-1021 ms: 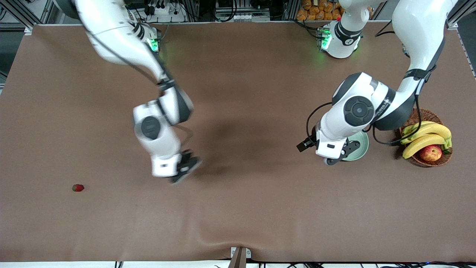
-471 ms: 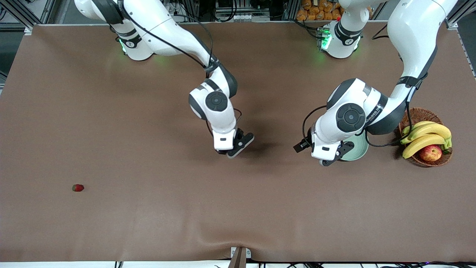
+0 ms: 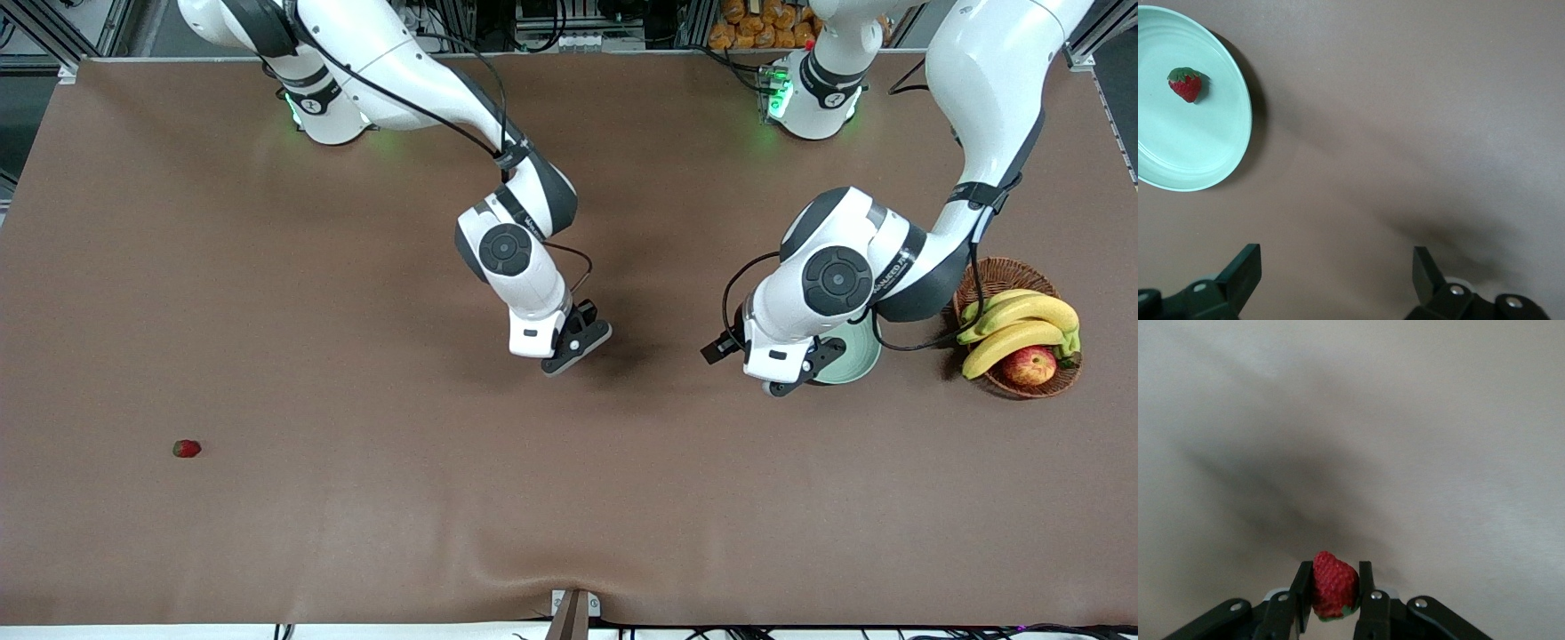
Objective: Collect all strawberries into plate
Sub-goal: 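Carry the strawberry mid-table with the right gripper while the left withdraws, then release the strawberry from the right gripper while the left gripper approaches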
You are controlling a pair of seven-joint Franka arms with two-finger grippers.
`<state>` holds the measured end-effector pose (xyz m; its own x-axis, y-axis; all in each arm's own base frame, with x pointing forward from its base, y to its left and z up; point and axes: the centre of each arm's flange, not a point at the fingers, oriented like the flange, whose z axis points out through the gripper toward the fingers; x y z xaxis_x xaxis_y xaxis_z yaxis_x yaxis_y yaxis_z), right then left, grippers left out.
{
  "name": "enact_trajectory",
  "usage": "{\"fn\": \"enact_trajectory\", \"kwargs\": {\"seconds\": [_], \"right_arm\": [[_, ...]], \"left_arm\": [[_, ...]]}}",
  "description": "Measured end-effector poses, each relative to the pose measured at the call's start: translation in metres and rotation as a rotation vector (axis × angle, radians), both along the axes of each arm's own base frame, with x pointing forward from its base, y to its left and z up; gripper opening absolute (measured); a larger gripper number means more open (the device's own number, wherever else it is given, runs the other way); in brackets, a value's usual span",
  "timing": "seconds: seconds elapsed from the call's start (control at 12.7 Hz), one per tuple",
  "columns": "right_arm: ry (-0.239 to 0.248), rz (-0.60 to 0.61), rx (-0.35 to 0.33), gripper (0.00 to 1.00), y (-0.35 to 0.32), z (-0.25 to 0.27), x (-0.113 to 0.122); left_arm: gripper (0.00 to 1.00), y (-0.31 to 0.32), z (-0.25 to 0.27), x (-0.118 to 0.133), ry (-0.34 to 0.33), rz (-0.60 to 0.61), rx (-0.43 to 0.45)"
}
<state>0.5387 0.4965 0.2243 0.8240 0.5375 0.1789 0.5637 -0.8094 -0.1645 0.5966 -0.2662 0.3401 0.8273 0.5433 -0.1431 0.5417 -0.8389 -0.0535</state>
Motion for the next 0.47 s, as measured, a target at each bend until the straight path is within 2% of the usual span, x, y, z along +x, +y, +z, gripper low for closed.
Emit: {"fn": "enact_trajectory", "kwargs": {"seconds": [0.39,0.47], "right_arm": [[0.010,0.000,-0.007,0.31,0.020,-0.033,-0.024],[0.010,-0.001,-0.008,0.36,0.020,-0.036,-0.024]], "left_arm": [[1.00,-0.008,-0.010,-0.005,0.019,0.004,0.001],[1.00,-0.010,-0.012,-0.005,0.024,0.002,0.000]]}}
